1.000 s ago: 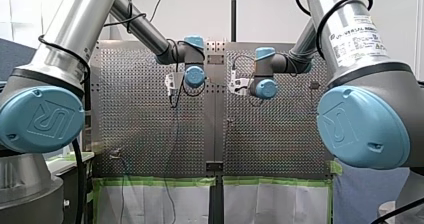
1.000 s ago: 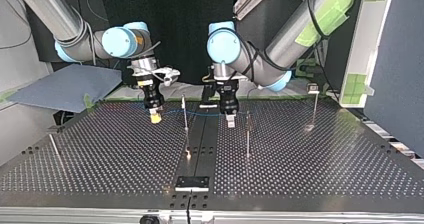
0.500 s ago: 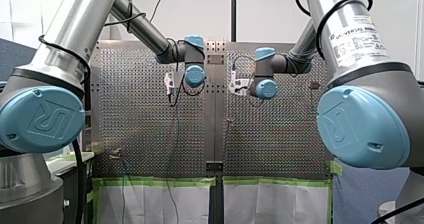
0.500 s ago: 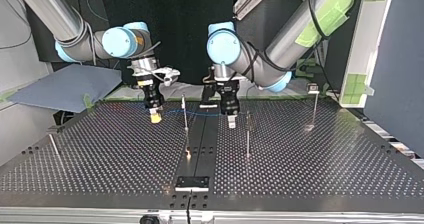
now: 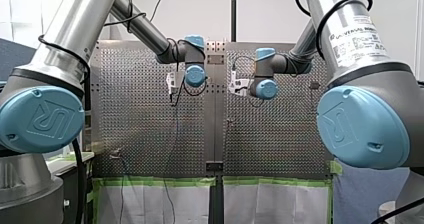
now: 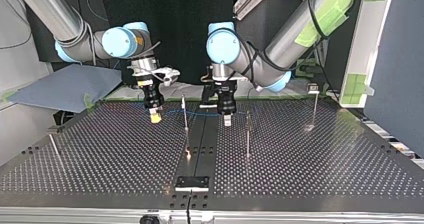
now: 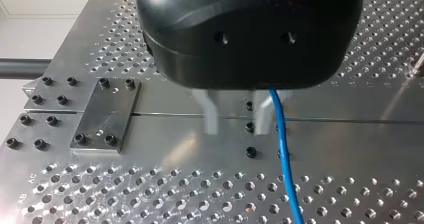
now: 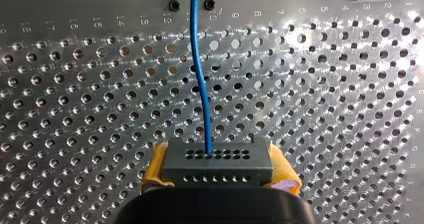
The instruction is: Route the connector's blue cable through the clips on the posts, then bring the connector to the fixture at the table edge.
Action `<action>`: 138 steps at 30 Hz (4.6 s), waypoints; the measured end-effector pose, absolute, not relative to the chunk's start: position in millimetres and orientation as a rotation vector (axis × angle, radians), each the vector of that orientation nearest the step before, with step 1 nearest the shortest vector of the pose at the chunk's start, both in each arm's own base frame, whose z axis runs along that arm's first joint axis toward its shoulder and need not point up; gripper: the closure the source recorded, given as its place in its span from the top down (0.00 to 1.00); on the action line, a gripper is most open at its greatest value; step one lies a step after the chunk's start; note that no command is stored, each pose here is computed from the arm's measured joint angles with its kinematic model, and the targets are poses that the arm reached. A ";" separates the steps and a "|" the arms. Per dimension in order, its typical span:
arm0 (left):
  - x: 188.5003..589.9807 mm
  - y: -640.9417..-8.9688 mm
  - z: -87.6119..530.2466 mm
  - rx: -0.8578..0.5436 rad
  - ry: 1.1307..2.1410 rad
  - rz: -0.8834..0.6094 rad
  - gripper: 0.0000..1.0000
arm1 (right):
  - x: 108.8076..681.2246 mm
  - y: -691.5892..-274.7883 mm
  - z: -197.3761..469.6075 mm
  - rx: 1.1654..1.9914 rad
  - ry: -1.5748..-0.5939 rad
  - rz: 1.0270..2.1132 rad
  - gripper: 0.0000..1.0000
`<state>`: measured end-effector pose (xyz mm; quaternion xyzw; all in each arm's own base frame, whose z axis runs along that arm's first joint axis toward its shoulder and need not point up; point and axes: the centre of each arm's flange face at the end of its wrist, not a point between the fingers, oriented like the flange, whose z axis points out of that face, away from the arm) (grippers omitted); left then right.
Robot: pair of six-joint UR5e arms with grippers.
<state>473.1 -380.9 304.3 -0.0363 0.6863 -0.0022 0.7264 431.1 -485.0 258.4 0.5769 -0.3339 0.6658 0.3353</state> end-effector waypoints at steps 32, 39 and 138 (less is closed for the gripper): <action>451.8 -390.3 245.8 0.004 1.581 -0.012 0.00 | 421.3 -475.8 239.0 1.557 -0.921 1.687 0.00; 445.6 -399.7 223.0 0.021 1.590 -0.021 0.00 | 412.6 -467.8 222.8 1.578 -0.954 1.652 0.00; 444.7 -448.5 105.3 0.103 1.622 -0.089 0.00 | 318.2 -510.7 82.0 1.487 -1.113 1.568 0.00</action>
